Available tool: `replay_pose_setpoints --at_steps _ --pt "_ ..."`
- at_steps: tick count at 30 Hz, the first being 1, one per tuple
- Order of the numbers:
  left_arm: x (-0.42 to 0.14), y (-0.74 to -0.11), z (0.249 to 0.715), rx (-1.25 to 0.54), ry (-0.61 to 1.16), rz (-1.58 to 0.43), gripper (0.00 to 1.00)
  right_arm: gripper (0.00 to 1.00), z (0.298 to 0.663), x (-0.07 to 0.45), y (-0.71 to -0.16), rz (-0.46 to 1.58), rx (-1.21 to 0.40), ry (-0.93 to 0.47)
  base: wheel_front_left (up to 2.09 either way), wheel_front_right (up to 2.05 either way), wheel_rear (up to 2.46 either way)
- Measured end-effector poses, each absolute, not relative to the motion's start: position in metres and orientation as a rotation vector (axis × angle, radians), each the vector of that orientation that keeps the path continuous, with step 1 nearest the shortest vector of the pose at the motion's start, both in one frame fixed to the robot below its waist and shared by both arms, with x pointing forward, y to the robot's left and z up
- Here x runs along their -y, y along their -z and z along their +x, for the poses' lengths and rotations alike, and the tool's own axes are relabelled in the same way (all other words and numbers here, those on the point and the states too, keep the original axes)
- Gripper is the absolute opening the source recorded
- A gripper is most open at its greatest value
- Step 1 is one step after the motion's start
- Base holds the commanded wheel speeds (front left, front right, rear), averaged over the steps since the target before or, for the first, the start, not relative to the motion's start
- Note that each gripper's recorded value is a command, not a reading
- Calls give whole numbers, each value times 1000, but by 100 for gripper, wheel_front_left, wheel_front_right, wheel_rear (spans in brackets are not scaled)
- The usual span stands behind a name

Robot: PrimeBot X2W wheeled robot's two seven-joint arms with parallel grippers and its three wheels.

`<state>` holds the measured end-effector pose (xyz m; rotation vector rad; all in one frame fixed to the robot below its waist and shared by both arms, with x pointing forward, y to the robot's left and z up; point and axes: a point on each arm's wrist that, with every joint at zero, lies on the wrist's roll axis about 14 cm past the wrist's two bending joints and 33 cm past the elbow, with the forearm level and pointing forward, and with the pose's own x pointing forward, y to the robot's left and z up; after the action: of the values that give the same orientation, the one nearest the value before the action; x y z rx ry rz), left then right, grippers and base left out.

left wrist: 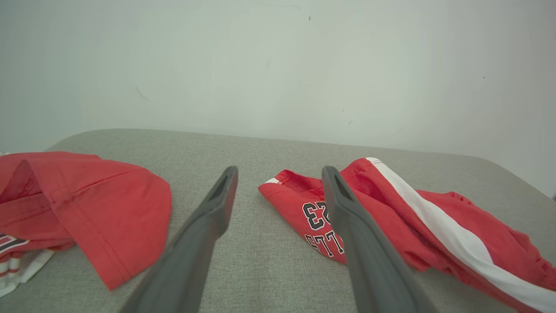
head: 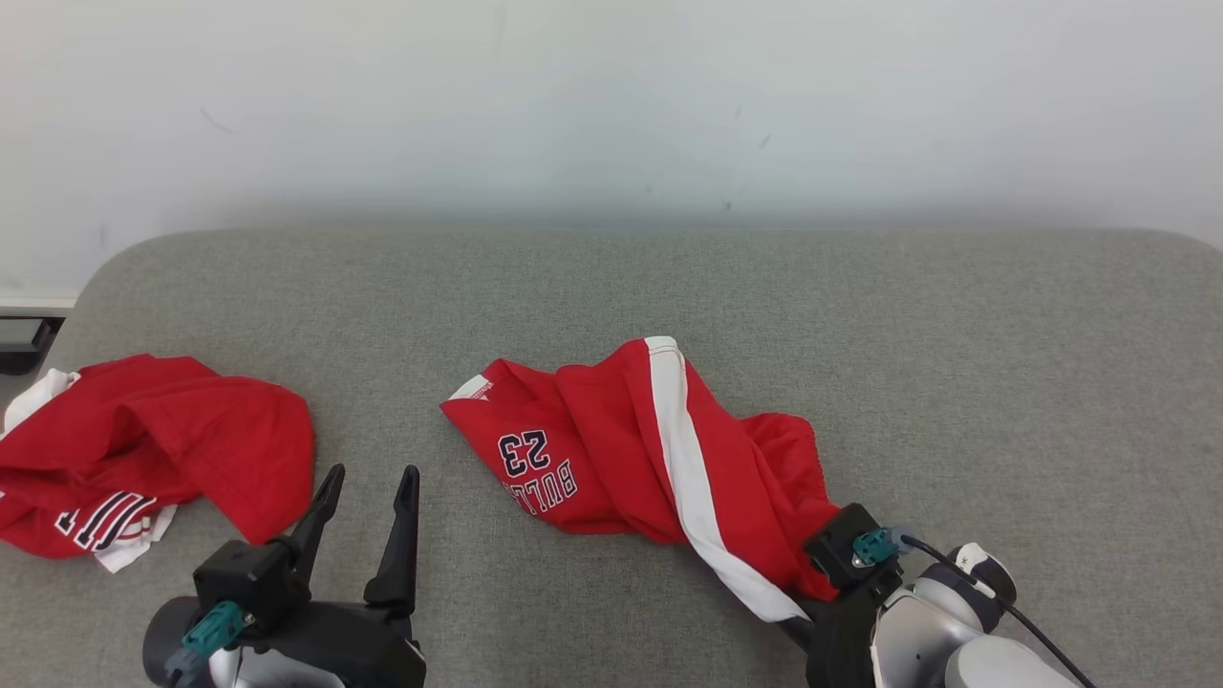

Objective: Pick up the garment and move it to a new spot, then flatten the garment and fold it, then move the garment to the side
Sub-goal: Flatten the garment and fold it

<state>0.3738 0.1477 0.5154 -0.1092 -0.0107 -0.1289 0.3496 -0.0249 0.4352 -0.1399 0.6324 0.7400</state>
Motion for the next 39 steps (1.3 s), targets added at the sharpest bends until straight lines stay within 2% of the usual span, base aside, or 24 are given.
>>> replay_pose_setpoints --at_steps 1,2,9,14,15,26,34,39 --pt "-148 -515 374 10 129 -109 100 62 350 24 -437 -133 -627 -737 0 0 0" --pt "-148 -515 374 10 129 -109 100 100 351 24 -440 -118 -622 -734 0 0 0" --pt "-147 -514 372 6 133 -104 100 100 351 25 -484 63 -505 -721 0 0 0" --pt "-145 -508 370 -11 136 -105 100 100 362 51 -509 95 -408 -626 0 0 0" --pt "-144 -509 372 -7 140 -107 100 100 367 65 -517 128 -367 -570 0 0 0" --pt "-134 -507 381 -16 173 -109 100 100 379 116 -519 303 -243 -298 0 0 0" --pt "-132 -512 393 -4 190 -83 100 100 381 121 -516 354 -162 -218 0 0 0" --pt "-121 -516 405 -7 261 -19 100 100 380 122 -506 342 -168 -193 0 0 0"
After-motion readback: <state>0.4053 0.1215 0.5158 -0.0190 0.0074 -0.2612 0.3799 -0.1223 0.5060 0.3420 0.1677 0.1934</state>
